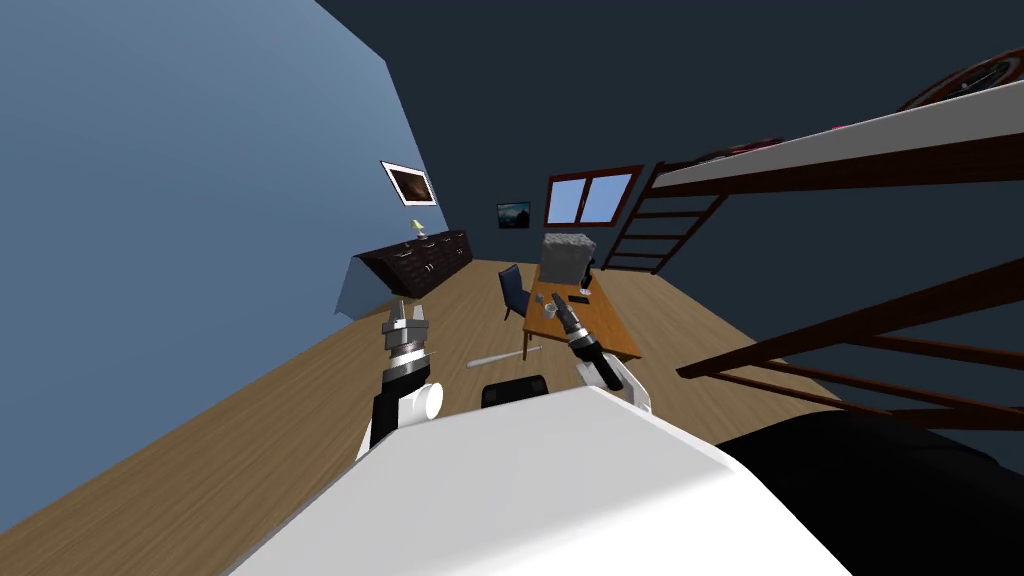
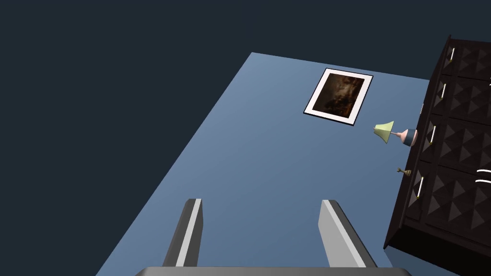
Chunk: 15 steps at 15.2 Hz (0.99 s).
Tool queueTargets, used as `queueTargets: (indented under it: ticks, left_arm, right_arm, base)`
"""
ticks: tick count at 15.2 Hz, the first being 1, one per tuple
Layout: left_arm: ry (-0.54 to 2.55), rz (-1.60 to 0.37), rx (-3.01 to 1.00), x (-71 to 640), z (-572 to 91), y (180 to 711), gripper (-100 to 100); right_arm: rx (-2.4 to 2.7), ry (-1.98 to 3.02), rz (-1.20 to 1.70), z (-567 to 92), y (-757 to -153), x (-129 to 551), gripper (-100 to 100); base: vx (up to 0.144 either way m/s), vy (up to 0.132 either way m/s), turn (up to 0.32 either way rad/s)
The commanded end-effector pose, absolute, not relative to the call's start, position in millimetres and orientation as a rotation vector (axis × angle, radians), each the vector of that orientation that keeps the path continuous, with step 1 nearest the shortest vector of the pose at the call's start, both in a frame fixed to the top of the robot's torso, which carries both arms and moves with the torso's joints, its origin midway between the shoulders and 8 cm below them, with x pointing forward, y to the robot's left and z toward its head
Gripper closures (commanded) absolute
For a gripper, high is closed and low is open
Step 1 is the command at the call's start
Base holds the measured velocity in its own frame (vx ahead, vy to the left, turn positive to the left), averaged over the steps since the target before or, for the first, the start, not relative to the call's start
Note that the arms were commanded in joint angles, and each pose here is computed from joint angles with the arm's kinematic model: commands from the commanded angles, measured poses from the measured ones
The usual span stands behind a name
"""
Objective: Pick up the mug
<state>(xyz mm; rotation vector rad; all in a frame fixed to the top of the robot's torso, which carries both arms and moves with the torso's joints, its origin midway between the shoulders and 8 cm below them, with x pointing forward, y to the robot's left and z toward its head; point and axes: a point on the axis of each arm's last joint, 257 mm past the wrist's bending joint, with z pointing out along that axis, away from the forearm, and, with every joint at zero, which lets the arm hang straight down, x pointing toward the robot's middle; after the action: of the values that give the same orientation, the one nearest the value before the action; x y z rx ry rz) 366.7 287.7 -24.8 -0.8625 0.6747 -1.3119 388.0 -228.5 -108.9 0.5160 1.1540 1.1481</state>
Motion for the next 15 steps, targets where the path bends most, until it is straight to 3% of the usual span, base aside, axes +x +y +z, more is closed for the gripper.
queueTargets:
  ticks: [1, 15]
  left_arm:
    - [0.675, -1.312, -0.862, 367, -25, 288, 0]
    - [0.675, -1.312, -0.862, 367, -25, 288, 0]
  right_arm:
    - [0.48, 1.236, 1.119, -133, -226, 390, -100]
    - [0.247, 1.611, 0.93, -241, -247, 385, -100]
  base:
    - [-0.018, 0.045, 0.119]
    - [-0.008, 0.038, 0.104]
